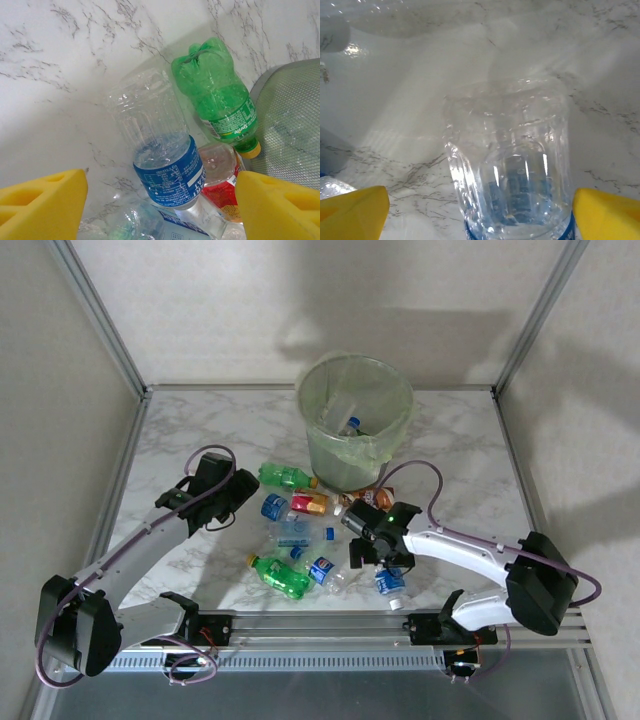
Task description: Put the plastic bottles in the bin
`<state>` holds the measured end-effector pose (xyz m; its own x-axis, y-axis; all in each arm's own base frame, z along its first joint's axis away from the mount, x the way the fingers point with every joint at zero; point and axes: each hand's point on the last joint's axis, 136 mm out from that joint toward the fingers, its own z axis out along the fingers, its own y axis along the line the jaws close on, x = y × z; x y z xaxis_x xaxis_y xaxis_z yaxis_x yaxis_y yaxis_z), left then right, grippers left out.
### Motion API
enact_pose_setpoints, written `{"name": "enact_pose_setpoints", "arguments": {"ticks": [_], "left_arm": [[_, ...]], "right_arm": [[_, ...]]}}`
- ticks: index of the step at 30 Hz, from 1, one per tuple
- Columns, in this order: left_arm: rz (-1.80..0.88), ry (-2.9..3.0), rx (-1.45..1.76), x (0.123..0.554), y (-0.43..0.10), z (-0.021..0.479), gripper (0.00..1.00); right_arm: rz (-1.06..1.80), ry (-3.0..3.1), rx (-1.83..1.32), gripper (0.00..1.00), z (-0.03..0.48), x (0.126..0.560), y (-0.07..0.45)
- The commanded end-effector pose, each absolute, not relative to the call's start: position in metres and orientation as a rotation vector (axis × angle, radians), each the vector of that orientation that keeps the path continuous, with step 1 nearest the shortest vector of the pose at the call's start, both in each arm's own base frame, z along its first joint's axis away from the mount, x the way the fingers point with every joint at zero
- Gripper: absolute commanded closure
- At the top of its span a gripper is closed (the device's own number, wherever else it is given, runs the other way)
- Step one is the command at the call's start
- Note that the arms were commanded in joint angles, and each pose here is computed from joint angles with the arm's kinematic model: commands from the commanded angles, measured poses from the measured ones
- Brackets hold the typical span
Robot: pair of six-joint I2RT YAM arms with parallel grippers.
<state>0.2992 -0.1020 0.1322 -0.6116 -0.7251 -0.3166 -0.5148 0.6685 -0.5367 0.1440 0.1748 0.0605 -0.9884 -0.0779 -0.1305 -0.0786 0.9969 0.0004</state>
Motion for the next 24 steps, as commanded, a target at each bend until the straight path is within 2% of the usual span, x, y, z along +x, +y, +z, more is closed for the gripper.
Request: {"name": "enact_pose_setpoints", "arguments": {"ticks": [1,5,15,20,24], "left_arm": [[-0.537,2.358,-0.948,0.302,-0.103,0.138,0.23],[-0.545,2.359,-0.947,0.304,-0.104,0.138,0.23],[-0.543,2.365,-0.943,0.306,-0.105,0.139,0.23],[-0.532,2.369,-0.935,0.309,-0.105,0.141,0.23],[-0.528,2.368,-0.924,0.311,-0.105,0.144,0.22]], "right_arm": [[-0.009,3.041,-0.095,0.08,0.048,0.136,0.166],[-0.028,3.038,-0.041,0.14,0.039,0.138,0.158],[-0.077,3.008,0.033,0.41,0.029,0.144,0.143],[-0.096,2.950,0.066,0.47,0.044,0.153,0.139],[-0.033,2.871,0.102,0.49,0.078,0.162,0.140]]}}
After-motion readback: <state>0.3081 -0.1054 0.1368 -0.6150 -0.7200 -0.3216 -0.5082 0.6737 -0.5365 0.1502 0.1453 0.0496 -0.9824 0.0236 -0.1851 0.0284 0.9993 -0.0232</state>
